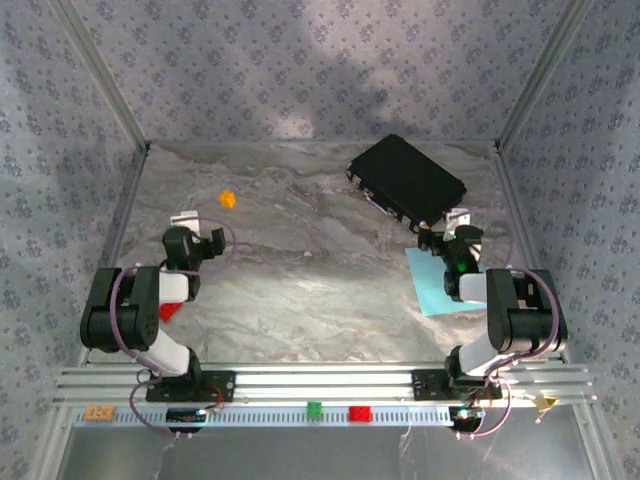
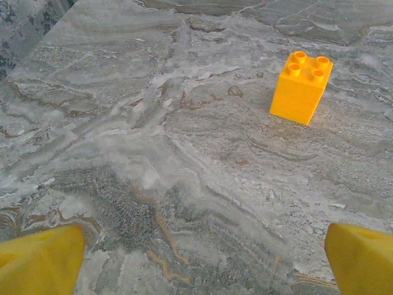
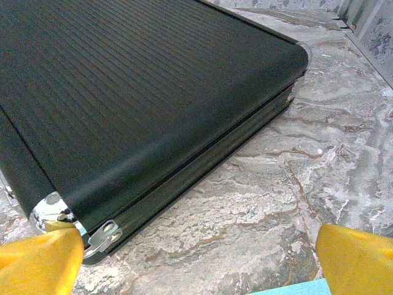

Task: Fold a paper plane with a square sheet of paper (pick it up from the middle)
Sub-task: Move the square sheet of paper to the center of the table.

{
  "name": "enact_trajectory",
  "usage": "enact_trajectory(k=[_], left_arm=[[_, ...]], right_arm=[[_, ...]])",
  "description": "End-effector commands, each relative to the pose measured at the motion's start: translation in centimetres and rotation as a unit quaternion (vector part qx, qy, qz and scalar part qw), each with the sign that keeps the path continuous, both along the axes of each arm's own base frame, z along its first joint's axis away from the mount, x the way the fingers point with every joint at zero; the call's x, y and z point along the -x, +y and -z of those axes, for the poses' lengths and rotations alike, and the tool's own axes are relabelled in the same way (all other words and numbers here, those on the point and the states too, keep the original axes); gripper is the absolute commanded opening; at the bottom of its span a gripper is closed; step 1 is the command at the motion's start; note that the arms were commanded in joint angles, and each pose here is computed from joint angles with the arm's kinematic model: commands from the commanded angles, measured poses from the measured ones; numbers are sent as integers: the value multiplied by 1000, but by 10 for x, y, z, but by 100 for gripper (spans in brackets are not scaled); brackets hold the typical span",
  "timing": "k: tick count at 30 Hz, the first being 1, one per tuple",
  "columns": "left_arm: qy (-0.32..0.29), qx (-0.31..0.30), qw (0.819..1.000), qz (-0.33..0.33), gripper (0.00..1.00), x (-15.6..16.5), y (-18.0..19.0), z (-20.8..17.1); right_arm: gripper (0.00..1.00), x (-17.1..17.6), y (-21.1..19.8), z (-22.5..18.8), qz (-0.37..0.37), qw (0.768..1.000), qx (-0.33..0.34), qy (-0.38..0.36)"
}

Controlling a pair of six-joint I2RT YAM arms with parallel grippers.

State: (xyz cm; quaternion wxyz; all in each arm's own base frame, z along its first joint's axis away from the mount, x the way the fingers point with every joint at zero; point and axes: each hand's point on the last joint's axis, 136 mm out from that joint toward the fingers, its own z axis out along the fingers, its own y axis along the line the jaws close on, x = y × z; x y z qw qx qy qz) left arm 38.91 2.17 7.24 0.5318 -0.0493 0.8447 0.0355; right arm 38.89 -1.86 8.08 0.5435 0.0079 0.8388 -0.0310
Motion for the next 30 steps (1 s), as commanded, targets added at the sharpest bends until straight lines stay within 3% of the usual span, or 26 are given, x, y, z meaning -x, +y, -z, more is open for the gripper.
enact_trajectory(k=[1, 24, 30], left_arm=[[-28, -2, 1000, 9, 100, -8, -3, -17], [-28, -3, 1000, 10, 100, -8, -3, -17], [-30, -8, 999, 41, 100, -7, -15, -19]], right_arm=[[99, -3, 3, -3, -8, 1000, -4, -5], [99, -3, 1, -4, -8, 1000, -9, -6], [99, 0, 9, -6, -20, 1000, 7, -16]])
